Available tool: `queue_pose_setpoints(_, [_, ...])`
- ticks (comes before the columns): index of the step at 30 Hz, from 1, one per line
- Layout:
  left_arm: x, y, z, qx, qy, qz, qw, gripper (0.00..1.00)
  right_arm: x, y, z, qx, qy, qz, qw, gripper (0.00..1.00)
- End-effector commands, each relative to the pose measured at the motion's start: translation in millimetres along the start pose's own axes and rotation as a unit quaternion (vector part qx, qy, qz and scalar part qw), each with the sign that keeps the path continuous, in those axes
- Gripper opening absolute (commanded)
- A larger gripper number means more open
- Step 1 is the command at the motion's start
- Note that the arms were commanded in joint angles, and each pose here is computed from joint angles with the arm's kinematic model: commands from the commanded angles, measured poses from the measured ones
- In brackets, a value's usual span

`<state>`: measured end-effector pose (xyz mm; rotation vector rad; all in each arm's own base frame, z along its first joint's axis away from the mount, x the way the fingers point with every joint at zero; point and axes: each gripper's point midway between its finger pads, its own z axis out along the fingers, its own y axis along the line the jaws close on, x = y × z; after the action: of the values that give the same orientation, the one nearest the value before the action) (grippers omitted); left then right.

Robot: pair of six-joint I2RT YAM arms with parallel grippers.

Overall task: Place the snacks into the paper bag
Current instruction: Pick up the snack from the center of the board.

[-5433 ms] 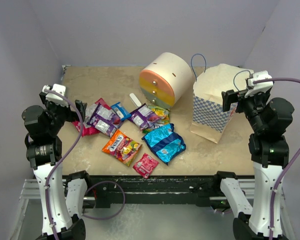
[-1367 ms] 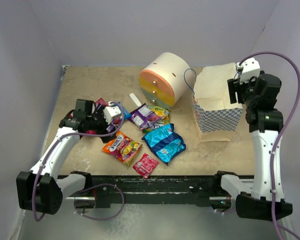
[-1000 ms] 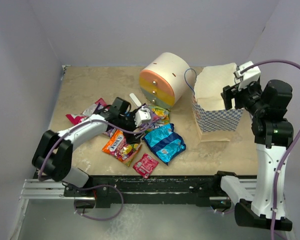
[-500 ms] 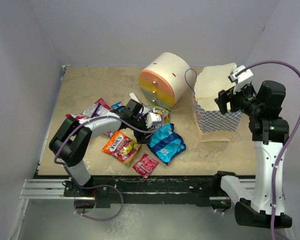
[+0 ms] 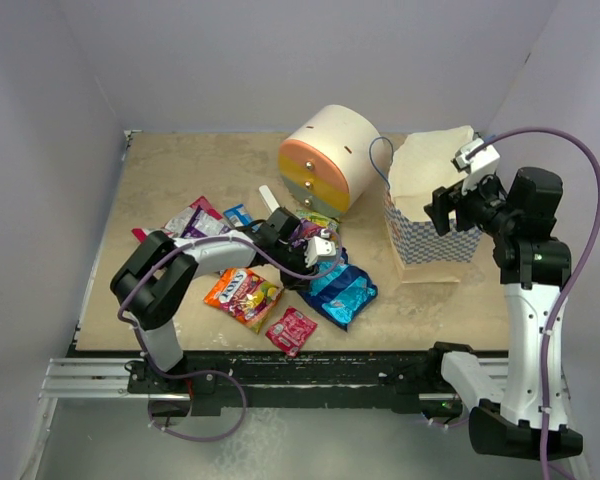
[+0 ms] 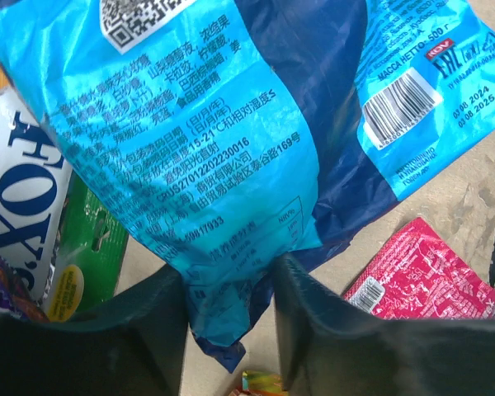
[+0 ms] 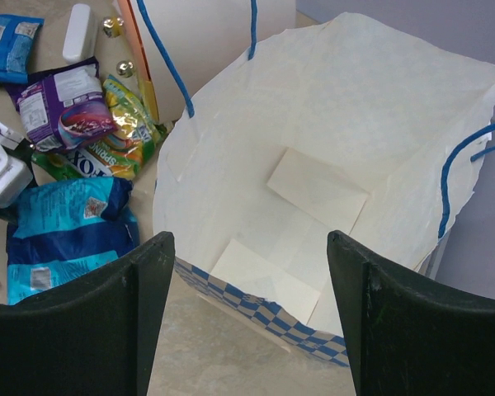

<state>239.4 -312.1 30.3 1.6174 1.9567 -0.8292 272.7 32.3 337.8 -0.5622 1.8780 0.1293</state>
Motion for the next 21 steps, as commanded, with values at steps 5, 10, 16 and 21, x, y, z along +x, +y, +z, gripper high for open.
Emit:
queue_pose_setpoints(5, [-32.7,5.1,-21.4,-0.022,-0.032,0.063,0.997,0.03,-16.9,9.4,-1.1,-0.033,-0.033,-0.015,0.999,0.77])
queue_pose_setpoints(10, [-72.1,0.8,-65.8,-0.049,-0.057,0.150,0.986,0.00,-37.9,25.7,-0.1,-0.095,-0.061,-0.015,0.993,0.77])
queue_pose_setpoints(16, [-131.5,-8.1,-128.9,-0.081,-0.085,0.224,0.967,0.00,-61.5,55.9,-4.7,-0.184,-0.106,-0.034,0.977,0.75])
queue_pose_setpoints(21, [-164.5,-21.1,-170.9,-0.092,-0.097,0.269,0.954,0.00,-71.6,90.5,4.2,-0.249,-0.123,-0.065,0.958,0.76])
